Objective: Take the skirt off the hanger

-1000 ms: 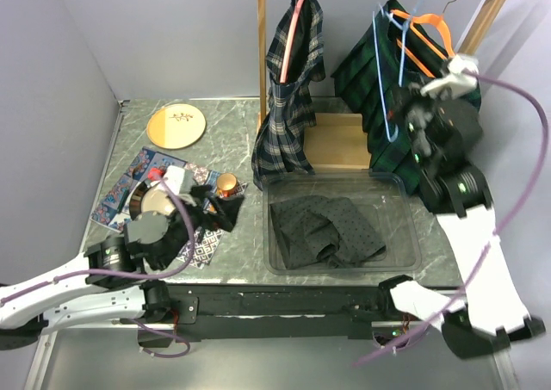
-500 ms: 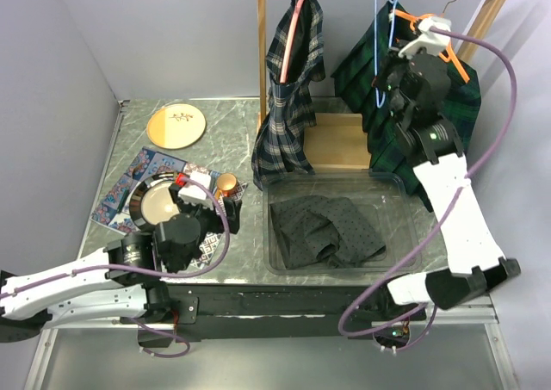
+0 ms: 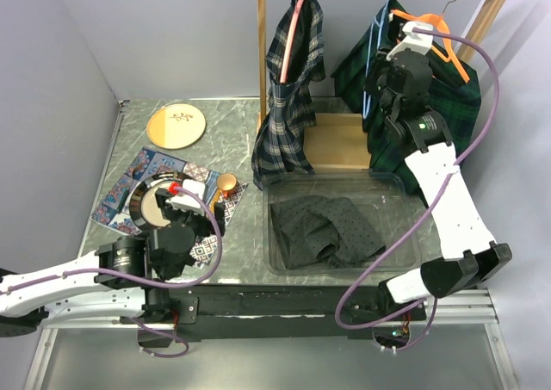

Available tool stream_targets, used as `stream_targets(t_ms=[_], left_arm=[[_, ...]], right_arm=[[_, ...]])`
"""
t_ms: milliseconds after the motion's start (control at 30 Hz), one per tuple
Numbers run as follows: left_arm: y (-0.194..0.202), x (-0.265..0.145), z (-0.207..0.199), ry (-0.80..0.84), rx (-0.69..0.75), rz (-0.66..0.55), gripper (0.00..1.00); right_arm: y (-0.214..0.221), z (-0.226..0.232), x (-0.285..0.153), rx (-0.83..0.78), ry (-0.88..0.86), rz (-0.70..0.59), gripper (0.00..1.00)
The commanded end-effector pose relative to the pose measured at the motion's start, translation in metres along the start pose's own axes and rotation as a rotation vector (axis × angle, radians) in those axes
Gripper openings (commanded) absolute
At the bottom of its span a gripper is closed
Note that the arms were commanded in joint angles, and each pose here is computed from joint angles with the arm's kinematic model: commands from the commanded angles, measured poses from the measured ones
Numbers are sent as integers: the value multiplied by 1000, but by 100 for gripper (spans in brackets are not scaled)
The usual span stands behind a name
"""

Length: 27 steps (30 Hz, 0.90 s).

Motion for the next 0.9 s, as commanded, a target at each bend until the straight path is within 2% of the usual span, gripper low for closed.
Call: stream_targets(t_ms=[0,133,233,300,433,533,600,667,733,867], left_arm=[[-9,-5,10,-38,-19,-28,97],[-8,-5,6,-13,-23,-25,97],[-7,-5,2,-1,-13,-18,97],[-5,-4,1,-4,-1,-12,97],[-2,-2,-1,-21,19,1,97],[3,0,-4,-16,44,11,97],[3,0,-5,-23,44,14,97],[1,0,-4,-31,41,12,97],[0,-1,-3,-25,32,7,97],[-6,-5,-1,3,-5,-9,97]], right_arm=[[-34,-9,-44,42,-56,-54,50],[-52,-14,-64,2,-82,-79,52],[-63,-32,-65,-51,-3,-110,50],[-59,-43,-60,-100,49,-76,50],[-75,-78,-59,-113,116,-81,50],[-82,-83,-55,-105,49,-71,51],[-67,-94,-41,-115,31,4,53],[-68,-115,-35,-100,61,24,54],[-64,-115,-32,-88,17,31,57],[-64,-130,-21,-113,28,28,66]])
Point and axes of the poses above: each gripper's point midway between its finger pads, its own x axis out along the fingers, its own z axis along the line the jaws close on, y = z × x, the point moved 1 cm from there along -x, back along the fingers, and after that the axes turned 12 degrees about -x, right-handed, at the moved point
